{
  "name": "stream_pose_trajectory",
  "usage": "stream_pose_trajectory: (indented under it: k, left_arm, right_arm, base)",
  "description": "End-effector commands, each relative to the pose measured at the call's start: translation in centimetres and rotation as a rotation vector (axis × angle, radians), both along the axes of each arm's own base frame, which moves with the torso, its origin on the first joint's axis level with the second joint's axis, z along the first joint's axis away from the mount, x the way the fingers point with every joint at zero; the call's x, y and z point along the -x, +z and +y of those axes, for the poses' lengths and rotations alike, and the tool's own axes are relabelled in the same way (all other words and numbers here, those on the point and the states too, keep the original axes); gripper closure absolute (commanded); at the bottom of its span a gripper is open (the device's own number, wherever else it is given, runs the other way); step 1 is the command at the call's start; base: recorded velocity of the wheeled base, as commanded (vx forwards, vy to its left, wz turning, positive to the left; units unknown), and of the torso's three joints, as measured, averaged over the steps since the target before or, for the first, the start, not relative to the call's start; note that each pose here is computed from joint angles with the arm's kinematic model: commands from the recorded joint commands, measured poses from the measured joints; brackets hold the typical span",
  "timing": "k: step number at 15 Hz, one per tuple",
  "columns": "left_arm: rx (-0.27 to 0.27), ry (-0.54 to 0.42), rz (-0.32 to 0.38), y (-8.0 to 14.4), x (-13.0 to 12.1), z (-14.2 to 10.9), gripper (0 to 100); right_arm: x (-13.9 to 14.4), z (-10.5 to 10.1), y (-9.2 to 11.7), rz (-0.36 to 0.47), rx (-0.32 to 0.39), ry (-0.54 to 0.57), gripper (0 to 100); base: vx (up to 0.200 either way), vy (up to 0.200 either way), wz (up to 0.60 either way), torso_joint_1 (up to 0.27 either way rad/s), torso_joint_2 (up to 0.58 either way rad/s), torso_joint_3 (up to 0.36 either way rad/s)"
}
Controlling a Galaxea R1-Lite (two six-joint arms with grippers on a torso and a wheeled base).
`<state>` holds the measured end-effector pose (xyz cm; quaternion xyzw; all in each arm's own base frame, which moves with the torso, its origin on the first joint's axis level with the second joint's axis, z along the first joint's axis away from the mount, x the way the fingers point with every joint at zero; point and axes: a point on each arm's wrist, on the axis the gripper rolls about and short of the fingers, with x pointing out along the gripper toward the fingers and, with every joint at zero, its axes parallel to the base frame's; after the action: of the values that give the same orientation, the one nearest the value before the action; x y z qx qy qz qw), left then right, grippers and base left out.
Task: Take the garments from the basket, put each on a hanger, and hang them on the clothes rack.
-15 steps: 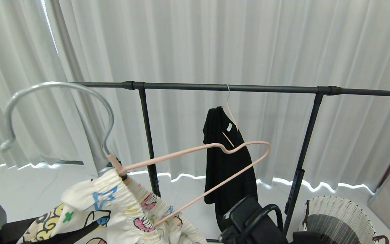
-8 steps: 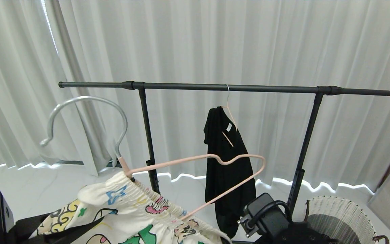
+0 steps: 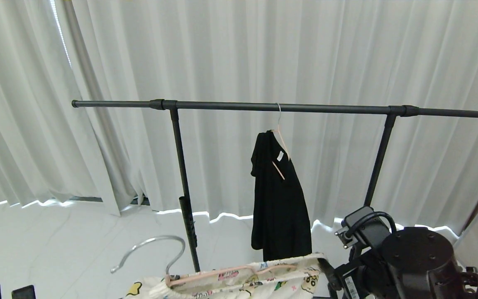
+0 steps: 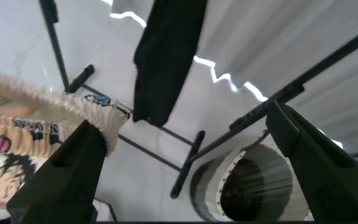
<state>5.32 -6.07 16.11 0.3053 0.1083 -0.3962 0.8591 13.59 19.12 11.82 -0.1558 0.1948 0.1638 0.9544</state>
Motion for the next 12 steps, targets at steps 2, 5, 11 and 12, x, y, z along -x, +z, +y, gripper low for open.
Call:
stream_pose_trajectory:
  k: [2,5,11,12]
  left_arm:
    - [-0.044,0.009,0.024,-1.3,0.1,0.3,100]
    - [-0.065,0.089,0.045,-1.0,-0.9,-0.3,100]
    - [0.001,0.132,0.078,-0.2,-1.4,-0.7,100]
    - [-0.001,0.125,0.075,-0.1,-1.3,-0.8,100]
  right_arm:
    - [0.2,-0.5,1.1,-0.032,-0.018,0.014,0]
    - [1.4,-0.5,2.2,-0.05,0.004,0.171,0]
    - [5.6,2.2,2.7,-0.03,-0.02,0.51,0]
    - [5.6,2.3,2.8,-0.039,-0.012,0.538,0]
  base:
    - [0.0,0.0,0.0,0.0,0.0,0.0]
    - [0.0,0.0,0.0,0.0,0.0,0.0]
    - [0.0,0.0,0.0,0.0,0.0,0.0]
    - [0.0,0.0,0.0,0.0,0.0,0.0]
